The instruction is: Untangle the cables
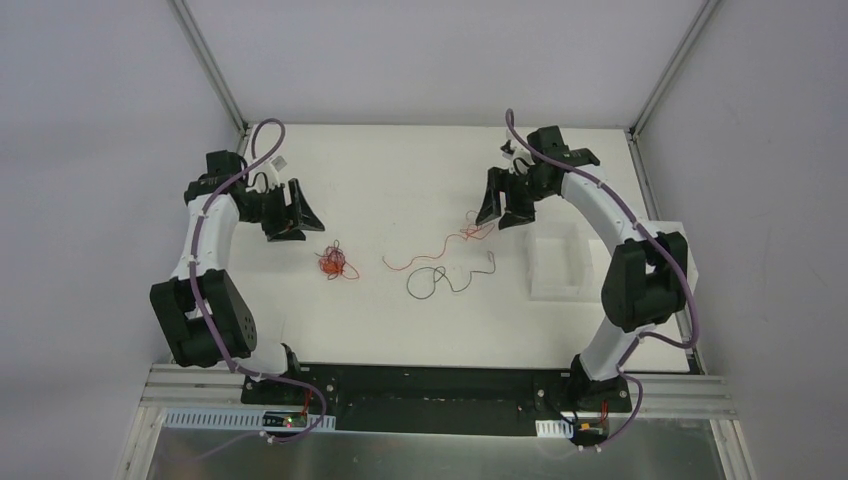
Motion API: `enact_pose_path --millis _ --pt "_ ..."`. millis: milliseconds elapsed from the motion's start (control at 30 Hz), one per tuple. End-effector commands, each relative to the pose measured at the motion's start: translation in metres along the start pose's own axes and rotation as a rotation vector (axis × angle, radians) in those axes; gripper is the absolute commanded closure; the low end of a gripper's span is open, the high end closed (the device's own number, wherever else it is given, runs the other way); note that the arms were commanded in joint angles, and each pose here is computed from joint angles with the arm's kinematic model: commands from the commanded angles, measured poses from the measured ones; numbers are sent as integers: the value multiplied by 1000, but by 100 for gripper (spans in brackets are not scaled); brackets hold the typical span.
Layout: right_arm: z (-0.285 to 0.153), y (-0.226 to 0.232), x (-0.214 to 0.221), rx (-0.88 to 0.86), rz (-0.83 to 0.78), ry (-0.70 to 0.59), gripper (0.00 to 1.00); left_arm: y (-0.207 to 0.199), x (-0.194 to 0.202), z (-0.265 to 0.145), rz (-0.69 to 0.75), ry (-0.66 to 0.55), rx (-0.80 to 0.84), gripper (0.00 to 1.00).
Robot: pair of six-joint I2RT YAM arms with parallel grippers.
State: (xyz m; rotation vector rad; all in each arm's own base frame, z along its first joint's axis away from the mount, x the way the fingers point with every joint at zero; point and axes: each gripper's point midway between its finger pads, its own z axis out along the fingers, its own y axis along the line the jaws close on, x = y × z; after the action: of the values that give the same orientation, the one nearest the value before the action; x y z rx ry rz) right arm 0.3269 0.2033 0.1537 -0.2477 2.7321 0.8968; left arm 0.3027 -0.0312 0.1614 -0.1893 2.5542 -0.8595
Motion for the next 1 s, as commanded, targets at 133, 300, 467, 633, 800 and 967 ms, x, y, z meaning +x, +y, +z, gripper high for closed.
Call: enact_pose_path --millis 133,300,467,633,800,967 --pt "-4 -1 34 78 -182 62 33 -56 20 17 132 44 180 38" --pt "23 12 71 85 -274 185 33 -72 38 35 126 110 218 37" --pt "49 25 88 142 -445 212 28 -74 47 46 121 138 199 34" --pt "80 38 79 223 -486 162 26 -63 44 46 127 109 124 32" --pt "109 39 70 293 -397 133 27 -57 37 38 152 52 55 31" --pt "127 40 72 304 -398 119 27 -47 27 27 143 -13 7 30"
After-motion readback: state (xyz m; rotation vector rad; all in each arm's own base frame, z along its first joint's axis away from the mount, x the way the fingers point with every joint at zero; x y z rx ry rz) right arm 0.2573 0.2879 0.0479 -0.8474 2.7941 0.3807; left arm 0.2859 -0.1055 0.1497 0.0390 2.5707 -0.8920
